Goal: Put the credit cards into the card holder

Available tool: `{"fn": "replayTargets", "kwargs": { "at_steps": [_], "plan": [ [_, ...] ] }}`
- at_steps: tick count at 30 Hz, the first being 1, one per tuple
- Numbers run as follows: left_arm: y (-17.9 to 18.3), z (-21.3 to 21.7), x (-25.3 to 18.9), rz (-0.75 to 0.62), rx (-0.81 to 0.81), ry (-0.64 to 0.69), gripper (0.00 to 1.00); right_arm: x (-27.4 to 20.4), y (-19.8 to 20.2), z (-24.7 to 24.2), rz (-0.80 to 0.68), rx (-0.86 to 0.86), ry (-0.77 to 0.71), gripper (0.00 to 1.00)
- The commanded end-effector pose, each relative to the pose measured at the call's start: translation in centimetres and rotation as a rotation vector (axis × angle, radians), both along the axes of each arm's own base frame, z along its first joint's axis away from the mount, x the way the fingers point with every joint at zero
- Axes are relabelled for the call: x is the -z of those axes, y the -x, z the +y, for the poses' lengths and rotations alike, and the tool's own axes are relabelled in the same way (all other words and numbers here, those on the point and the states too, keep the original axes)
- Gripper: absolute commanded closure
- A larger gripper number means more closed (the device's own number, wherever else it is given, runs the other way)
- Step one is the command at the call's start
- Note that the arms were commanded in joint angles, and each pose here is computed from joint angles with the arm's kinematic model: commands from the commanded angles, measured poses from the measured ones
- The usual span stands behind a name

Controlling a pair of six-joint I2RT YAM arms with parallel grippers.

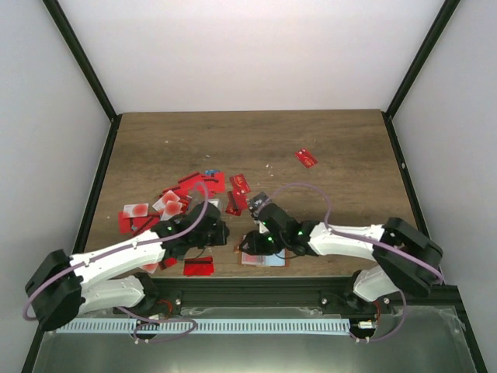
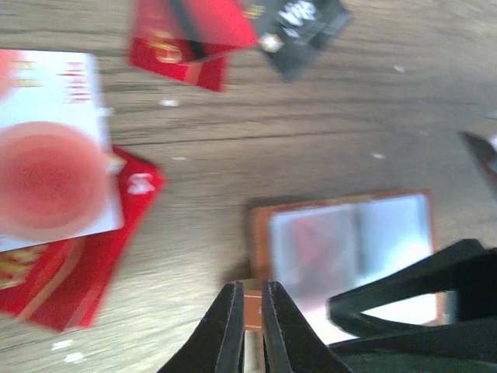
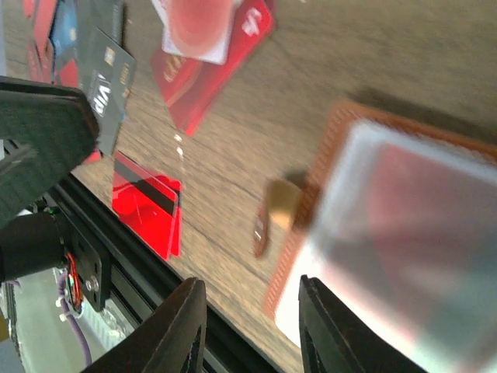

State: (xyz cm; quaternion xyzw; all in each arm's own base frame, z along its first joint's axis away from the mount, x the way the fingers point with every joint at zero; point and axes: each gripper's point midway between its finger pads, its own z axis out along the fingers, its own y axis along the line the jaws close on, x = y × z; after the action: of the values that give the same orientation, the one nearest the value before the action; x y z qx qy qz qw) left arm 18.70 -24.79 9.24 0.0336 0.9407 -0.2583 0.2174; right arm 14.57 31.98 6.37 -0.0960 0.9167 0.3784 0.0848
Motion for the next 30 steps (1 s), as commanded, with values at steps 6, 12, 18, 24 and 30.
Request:
{"fn": "replayTargets", "kwargs": {
  "at_steps": [6,12,18,24,30],
  "plan": [
    [-1.4,8.6,2.0,-0.023,-0.209,-0.096,0.64,-5.3,-5.0,5.1,-0.208,-0.037,-0.004,0.62],
    [-2.6,10.7,2.3,-0.030,-0.301,-0.100,0.55,-4.8,-7.3,6.9,-0.219,-0.050,0.003,0.61],
    [-2.7,13.3,1.8,-0.035,-0.462,-0.142,0.53,-4.3,-7.8,9.7,-0.186,-0.114,-0.057,0.61],
    [-1.7,16.8,0.3,-0.071,-0.658,-0.122,0.59,-3.5,-7.1,12.4,-0.137,-0.210,-0.136,0.61],
    [-0.1,17.4,1.6,-0.007,-0.715,-0.105,0.73,-3.0,-6.9,14.3,-0.120,-0.282,-0.187,0.61]
  ]
}}
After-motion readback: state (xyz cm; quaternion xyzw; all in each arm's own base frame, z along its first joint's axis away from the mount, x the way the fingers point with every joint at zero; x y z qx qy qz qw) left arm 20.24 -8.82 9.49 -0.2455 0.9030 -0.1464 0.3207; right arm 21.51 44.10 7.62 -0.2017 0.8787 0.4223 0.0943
